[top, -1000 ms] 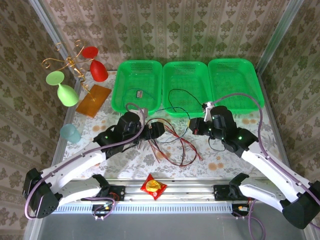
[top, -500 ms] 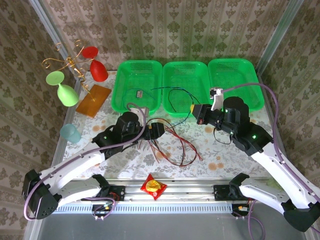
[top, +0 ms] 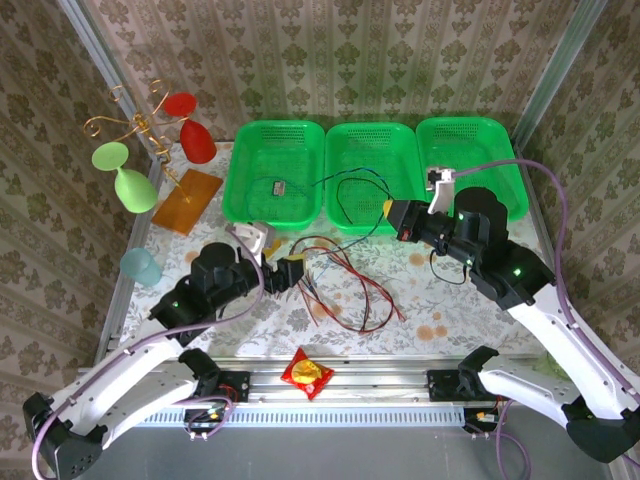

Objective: Untangle the cables

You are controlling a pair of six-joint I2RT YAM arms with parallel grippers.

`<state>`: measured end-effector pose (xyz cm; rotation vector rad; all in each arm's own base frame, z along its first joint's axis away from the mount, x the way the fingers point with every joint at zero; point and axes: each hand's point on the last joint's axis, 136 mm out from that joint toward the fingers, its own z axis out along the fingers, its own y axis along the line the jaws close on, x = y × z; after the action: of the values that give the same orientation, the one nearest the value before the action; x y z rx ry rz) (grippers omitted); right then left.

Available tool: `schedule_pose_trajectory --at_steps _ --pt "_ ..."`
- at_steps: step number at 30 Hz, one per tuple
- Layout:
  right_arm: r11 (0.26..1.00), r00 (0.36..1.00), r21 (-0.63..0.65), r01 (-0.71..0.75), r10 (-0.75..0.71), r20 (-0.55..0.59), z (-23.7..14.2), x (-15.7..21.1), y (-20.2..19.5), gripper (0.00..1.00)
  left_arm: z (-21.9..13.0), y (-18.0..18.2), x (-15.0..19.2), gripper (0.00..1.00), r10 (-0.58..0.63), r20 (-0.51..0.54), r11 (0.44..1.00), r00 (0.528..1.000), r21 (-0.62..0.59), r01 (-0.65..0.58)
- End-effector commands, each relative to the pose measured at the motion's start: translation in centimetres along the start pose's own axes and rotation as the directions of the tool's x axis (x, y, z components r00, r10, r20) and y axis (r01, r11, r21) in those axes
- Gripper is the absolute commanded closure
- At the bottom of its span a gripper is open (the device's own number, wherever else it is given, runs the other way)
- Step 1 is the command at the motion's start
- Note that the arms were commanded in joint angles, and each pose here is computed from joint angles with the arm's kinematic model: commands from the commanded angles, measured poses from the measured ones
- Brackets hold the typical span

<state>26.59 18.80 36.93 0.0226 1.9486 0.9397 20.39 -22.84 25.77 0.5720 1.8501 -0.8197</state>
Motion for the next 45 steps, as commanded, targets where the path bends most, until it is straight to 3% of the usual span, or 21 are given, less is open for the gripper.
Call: schedule_pose_trajectory --at_steps 1,16,18,20,24,33,40,42,45 --pt "0.997 0.997 -0.042 -0.063 0.065 0.044 -1.2 -1.6 1.2 1.0 0.5 -0.7 0.8 0.22 0.115 0.023 0.992 0.993 0.056 -0.116" --pt "0.973 0.976 -0.135 -0.185 0.198 0.091 -2.5 -3.3 2.7 1.0 5.3 -3.4 3.6 0.25 0.153 0.035 0.966 0.988 0.204 -0.157" --pt "0.97 0.973 -0.143 -0.197 0.211 0.096 -2.7 -3.4 2.7 1.0 5.9 -2.9 3.7 0.42 0.129 0.037 0.975 0.991 0.176 -0.134" --pt "0.969 0.971 -0.139 -0.204 0.219 0.1 -2.8 -3.5 2.5 1.0 6.0 -2.0 3.4 0.79 0.114 0.044 0.985 0.993 0.126 -0.119" --pt "0.97 0.967 -0.1 -0.222 0.232 0.105 -2.9 -3.2 1.2 1.0 5.1 -1.3 2.0 1.0 0.081 0.103 0.993 0.991 0.075 -0.089" --pt "0.95 0.949 -0.009 -0.313 0.312 -0.052 -1.4 3.1 -2.7 1.0 0.8 -3.1 -3.2 1.0 0.117 0.205 0.987 0.972 0.084 -0.136" --pt "0.919 0.888 0.025 -0.393 0.387 -0.249 1.3 10.4 -5.5 0.5 -0.2 -4.2 -6.7 1.0 0.115 0.242 0.986 0.963 0.092 -0.14" --pt "0.929 0.895 0.057 -0.367 0.369 -0.252 1.4 11.1 -6.5 0.41 0.5 -4.2 -7.0 1.0 0.129 0.201 0.986 0.971 0.08 -0.148" --pt "0.952 0.919 0.068 -0.3 0.307 -0.245 1.0 10.9 -6.8 0.35 1.5 -4.3 -7.2 1.0 0.132 0.144 0.987 0.981 0.075 -0.144"
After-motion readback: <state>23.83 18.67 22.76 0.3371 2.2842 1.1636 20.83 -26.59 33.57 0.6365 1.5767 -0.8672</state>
